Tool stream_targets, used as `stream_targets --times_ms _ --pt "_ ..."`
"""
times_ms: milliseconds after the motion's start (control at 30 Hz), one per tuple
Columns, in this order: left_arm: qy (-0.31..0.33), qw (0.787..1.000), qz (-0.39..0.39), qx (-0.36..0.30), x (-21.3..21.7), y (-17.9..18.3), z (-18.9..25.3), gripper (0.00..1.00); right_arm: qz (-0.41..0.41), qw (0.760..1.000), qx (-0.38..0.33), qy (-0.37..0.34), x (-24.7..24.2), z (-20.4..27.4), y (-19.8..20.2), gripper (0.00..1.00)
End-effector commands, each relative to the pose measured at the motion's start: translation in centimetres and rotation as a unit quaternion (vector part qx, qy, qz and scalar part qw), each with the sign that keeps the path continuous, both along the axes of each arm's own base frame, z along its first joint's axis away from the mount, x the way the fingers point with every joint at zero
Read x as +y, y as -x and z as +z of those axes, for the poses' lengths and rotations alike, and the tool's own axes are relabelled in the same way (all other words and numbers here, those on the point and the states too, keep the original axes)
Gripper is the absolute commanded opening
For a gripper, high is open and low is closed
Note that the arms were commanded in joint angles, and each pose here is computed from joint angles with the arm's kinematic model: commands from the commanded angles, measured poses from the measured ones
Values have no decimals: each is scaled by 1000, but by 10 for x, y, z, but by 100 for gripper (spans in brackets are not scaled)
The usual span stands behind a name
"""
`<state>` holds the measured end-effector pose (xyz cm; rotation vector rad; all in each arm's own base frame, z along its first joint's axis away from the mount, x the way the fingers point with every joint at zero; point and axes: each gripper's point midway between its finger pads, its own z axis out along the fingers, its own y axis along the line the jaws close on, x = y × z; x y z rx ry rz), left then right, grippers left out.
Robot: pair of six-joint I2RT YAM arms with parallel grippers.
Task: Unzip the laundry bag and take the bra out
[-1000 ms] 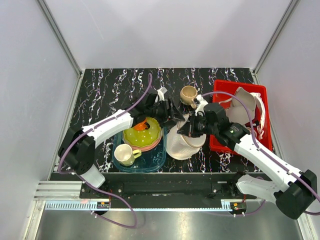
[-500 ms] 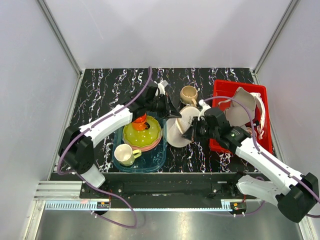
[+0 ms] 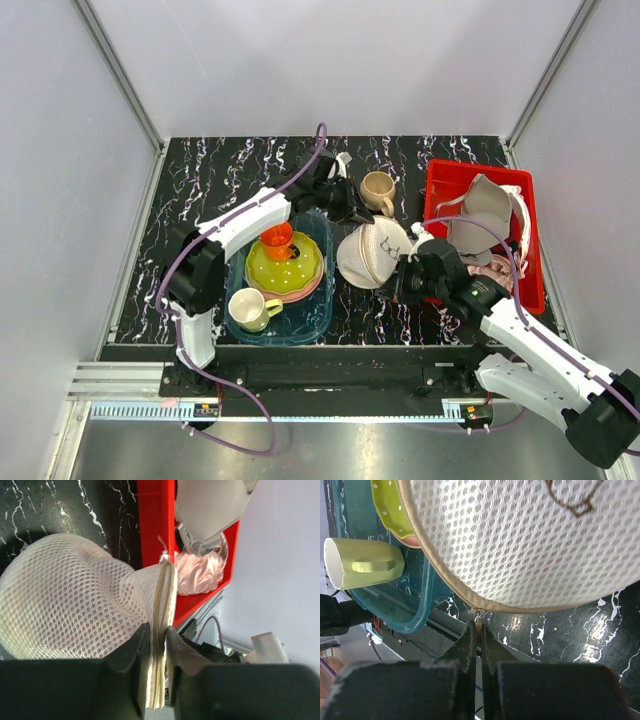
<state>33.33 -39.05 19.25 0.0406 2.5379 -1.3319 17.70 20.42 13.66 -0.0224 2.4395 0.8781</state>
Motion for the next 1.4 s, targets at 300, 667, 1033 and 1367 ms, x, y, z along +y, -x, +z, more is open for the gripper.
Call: stream_targets --times_ms 300,667,1033,1367 --pt "-11 988 88 -129 54 32 71 86 -23 997 -12 -67 24 27 -23 0" --pt "61 993 91 -35 34 99 26 81 -17 997 -2 -77 34 25 -27 0" --pt "49 995 84 -22 8 80 4 45 -23 996 -10 -81 27 35 -21 0" --pt "53 993 74 -71 10 43 36 0 -31 998 35 -32 -8 -9 19 0"
